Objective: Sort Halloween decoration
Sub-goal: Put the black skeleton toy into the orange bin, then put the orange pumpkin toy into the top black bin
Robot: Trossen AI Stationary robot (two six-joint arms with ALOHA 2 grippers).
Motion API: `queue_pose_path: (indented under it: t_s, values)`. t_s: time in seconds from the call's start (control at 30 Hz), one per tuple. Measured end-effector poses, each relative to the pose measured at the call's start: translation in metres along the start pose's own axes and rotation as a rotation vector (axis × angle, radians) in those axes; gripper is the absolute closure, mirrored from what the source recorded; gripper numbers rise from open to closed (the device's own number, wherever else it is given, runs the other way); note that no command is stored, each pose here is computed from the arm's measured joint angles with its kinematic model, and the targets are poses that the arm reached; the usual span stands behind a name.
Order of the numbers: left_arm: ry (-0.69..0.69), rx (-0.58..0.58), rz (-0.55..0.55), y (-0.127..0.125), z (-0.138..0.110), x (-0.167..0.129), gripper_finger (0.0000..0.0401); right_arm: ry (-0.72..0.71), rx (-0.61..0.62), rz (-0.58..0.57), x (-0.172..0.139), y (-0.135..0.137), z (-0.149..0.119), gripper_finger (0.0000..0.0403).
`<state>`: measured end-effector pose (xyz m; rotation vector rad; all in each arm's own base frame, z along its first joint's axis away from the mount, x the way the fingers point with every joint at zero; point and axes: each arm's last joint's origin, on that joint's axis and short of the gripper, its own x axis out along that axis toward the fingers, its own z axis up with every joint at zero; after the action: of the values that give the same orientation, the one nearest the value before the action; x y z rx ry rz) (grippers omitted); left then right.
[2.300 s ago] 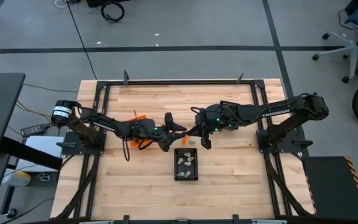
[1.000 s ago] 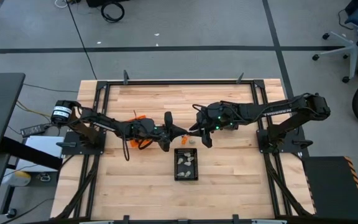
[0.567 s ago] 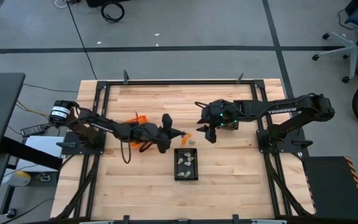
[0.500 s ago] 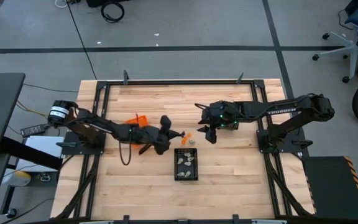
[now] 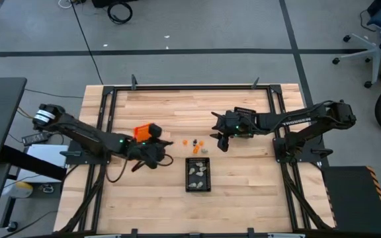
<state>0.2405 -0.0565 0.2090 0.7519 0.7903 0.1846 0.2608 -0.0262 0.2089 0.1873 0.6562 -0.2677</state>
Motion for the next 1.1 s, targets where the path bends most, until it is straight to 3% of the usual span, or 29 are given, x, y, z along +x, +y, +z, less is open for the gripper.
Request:
queue_pose_path:
  t_s: [0.43, 0.7, 0.9, 1.1]
  values:
    - [0.229, -0.324, -0.086, 0.002, -0.034, -0.027, 0.0383, -0.067, 0.019, 0.027, 0.006, -0.003, -0.017, 0.0226]
    - [0.364, -0.448, -0.114, 0.002, -0.046, -0.026, 0.0316, -0.071, 0.016, 0.029, 0.007, -0.003, -0.019, 0.0226]
    - [0.328, -0.496, -0.103, 0.006, -0.043, -0.021, 0.0252, -0.08, -0.001, 0.027, 0.007, -0.003, -0.018, 0.0225]
    - [0.114, -0.571, -0.104, 0.019, -0.022, -0.006, 0.0217, -0.105, -0.021, 0.03, 0.007, -0.003, -0.015, 0.0226]
